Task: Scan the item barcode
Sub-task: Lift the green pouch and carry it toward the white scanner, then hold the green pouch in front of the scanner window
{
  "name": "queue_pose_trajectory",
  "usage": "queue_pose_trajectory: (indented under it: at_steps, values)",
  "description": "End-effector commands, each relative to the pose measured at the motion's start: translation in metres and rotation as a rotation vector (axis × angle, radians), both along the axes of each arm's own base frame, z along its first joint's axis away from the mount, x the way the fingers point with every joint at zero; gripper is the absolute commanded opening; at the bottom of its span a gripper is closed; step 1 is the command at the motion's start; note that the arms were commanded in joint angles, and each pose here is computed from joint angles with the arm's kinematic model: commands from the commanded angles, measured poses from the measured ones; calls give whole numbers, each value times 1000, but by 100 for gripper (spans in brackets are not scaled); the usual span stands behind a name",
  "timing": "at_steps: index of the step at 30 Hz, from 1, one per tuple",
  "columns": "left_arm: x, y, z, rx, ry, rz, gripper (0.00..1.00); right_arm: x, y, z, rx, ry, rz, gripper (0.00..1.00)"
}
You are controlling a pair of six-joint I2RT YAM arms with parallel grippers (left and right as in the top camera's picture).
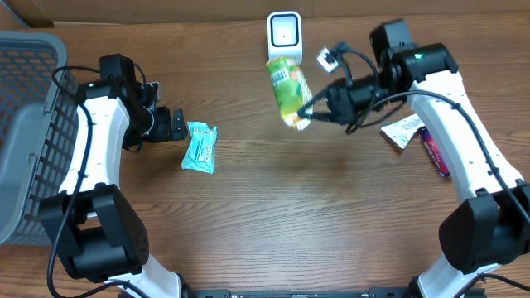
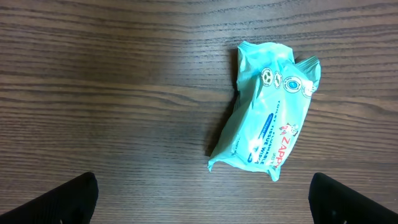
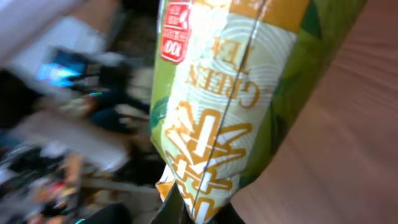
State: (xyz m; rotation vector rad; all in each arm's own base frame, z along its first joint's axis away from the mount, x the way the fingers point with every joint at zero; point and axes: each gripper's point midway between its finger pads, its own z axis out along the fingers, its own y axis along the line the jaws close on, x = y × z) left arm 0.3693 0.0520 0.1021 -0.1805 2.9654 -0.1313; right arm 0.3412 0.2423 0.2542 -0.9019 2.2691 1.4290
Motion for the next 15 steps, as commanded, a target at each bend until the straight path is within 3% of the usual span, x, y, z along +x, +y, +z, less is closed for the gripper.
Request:
queue_pose_trajectory:
  at_steps: [1, 9, 15]
  values:
    - [0, -3, 6, 7, -18, -25, 100, 38, -23, -7, -379, -48, -351, 3]
    - [0, -3, 6, 7, -18, -25, 100, 117, -81, 26, -930, -577, -943, 4]
    - [0, -3, 6, 7, -18, -25, 99, 175, -64, 21, -1057, -866, -940, 4]
